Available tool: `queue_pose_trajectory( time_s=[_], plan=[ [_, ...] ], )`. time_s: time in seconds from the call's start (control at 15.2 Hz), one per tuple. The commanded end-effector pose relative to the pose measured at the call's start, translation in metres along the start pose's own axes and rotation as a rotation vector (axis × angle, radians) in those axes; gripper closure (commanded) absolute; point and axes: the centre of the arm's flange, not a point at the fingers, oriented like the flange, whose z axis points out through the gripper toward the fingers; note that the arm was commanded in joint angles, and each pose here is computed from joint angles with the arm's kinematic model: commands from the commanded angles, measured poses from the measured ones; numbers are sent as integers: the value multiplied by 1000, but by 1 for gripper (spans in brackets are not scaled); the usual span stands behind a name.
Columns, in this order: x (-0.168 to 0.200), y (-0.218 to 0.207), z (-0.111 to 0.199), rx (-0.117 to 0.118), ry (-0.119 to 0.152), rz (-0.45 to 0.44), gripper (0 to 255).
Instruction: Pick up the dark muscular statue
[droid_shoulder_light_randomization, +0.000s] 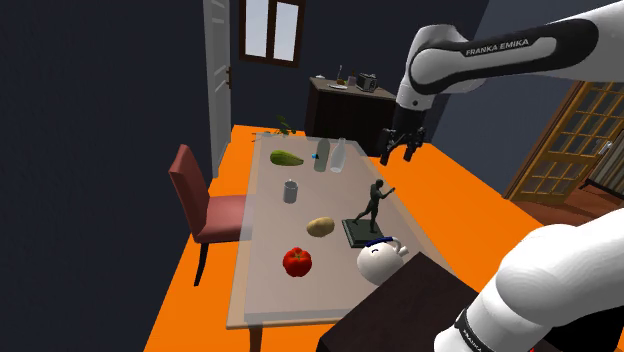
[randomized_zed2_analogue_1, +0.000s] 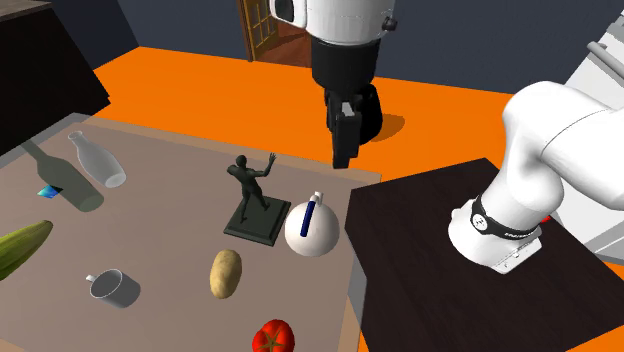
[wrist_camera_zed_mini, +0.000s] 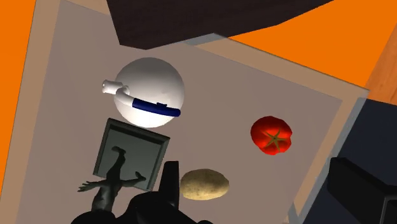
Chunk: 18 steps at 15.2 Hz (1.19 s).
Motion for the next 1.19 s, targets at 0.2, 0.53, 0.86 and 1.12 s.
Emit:
queue_pose_trajectory(
  time_s=[0.2, 0.53, 0.86, 1.12],
  plan=[
    [38, 33, 40, -7, 16, 31, 0],
    [76, 67, 79, -14, 31, 63, 0],
    [113, 102, 117, -20, 45, 94, 0],
    [142, 132, 147, -26, 57, 119, 0]
  ],
)
